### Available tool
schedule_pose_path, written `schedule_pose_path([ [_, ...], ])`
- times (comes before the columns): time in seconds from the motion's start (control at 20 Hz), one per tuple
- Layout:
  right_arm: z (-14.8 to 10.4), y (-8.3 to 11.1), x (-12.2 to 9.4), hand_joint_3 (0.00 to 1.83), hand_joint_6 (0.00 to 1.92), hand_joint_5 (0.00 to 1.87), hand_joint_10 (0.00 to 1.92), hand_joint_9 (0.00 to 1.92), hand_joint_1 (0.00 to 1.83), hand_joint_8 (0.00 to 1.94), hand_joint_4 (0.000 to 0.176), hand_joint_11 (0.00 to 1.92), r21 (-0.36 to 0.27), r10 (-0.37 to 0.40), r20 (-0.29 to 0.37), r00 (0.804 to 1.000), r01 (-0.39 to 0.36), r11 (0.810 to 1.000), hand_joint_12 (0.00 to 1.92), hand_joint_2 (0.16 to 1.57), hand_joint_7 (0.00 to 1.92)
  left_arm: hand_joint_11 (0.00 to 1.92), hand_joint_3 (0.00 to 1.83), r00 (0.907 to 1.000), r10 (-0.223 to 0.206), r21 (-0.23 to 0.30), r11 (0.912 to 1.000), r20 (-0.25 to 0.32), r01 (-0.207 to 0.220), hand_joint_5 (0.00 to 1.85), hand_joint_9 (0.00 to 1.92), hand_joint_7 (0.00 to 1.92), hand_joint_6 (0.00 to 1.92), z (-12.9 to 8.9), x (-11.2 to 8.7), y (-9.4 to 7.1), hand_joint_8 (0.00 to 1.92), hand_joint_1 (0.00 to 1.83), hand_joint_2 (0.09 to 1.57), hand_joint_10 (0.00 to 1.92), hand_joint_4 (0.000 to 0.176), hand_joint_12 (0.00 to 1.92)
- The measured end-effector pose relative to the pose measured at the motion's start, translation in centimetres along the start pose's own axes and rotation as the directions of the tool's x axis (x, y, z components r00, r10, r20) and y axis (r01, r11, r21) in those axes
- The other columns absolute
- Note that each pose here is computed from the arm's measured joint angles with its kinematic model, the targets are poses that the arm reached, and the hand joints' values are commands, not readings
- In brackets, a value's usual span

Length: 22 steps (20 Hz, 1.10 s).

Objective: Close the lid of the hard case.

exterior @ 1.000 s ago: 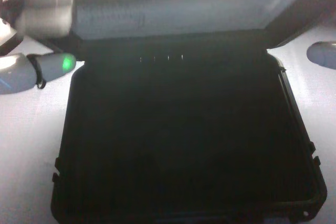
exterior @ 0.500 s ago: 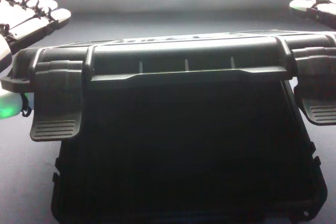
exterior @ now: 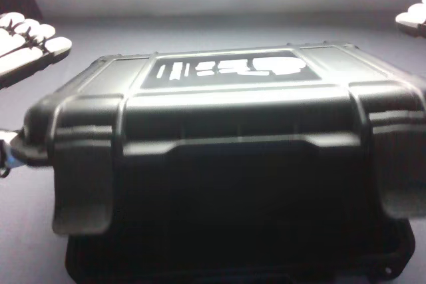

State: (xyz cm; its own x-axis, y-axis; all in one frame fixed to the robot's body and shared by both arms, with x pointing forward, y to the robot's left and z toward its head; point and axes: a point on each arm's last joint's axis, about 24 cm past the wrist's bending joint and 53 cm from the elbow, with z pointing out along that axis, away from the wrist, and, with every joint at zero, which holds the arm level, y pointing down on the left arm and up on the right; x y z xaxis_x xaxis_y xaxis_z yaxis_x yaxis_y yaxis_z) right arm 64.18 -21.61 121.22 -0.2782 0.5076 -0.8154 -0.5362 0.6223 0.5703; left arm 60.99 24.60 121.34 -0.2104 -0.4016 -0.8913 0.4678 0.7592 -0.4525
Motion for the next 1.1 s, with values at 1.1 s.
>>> schedule_pose_path([
  [1.1, -1.5, 6.7, -2.3, 0.0, 0.0, 0.2, 0.0, 0.15, 0.24, 0.0, 0.0, 0.03, -0.306, 0.211, 0.25, 0.945, -0.129, 0.943, 0.52, 1.35, 0.16, 0.0, 0.01, 0.876, -0.321, 0.212, 0.9424, 0.36, 0.259, 0.0, 0.0, 0.0, 0.0, -2.4, -3.1, -1.6, 0.0, 0.05, 1.29, 0.0, 0.0, 0.0],
])
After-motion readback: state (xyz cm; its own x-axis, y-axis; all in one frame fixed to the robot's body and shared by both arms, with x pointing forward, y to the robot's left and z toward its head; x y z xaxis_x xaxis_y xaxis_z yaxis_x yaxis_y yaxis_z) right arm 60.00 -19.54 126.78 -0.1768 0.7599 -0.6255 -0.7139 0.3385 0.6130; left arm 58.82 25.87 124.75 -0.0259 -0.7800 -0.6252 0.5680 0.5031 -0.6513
